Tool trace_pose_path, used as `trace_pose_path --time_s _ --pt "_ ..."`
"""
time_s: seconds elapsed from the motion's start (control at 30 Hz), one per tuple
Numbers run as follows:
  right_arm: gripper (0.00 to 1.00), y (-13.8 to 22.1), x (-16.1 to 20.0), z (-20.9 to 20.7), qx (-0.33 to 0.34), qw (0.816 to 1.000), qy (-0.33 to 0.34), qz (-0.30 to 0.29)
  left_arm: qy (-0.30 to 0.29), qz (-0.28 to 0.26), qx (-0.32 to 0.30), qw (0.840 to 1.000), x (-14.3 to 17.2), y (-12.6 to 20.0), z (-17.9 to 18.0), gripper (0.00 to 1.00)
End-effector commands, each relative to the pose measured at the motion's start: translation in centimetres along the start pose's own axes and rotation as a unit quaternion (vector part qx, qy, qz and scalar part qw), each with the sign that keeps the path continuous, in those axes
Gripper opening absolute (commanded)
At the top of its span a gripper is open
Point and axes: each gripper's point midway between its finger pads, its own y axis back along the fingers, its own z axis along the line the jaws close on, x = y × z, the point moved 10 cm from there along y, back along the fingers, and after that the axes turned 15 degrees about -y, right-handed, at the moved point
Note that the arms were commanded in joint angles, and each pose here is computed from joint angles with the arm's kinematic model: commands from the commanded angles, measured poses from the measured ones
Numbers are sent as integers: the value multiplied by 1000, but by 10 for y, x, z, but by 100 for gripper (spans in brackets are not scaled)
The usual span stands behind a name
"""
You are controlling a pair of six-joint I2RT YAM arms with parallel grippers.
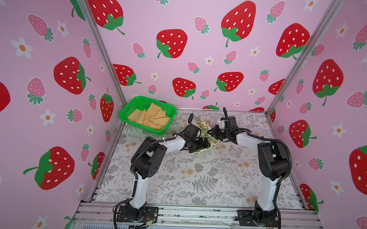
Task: Fold and stack skirts
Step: Fold the skirt at the top-center of the table.
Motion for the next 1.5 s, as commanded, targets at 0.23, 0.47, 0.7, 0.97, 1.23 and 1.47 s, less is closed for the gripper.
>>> trace_pose_path --time_s 0.23,0.47,0.7,0.97,1.23,1.47 --pt "21 -22 9 -15 -24 998 -47 19 15 31 -10 999 13 -17 13 99" --pt "26 -31 14 -21 -39 997 -67 25 15 29 -7 999 11 -17 12 100" --pt "34 -43 19 -24 -58 994 -85 34 15 27 -5 999 11 -16 11 99" --pt "50 -45 21 -3 -101 990 -85 40 16 26 -4 1000 13 -16 10 100" --pt "62 -24 7 43 -140 988 -50 26 15 18 -4 1000 12 -10 7 100" --pt "100 -5 -27 41 -89 996 -1 -12 16 14 -5 1000 4 -9 3 99"
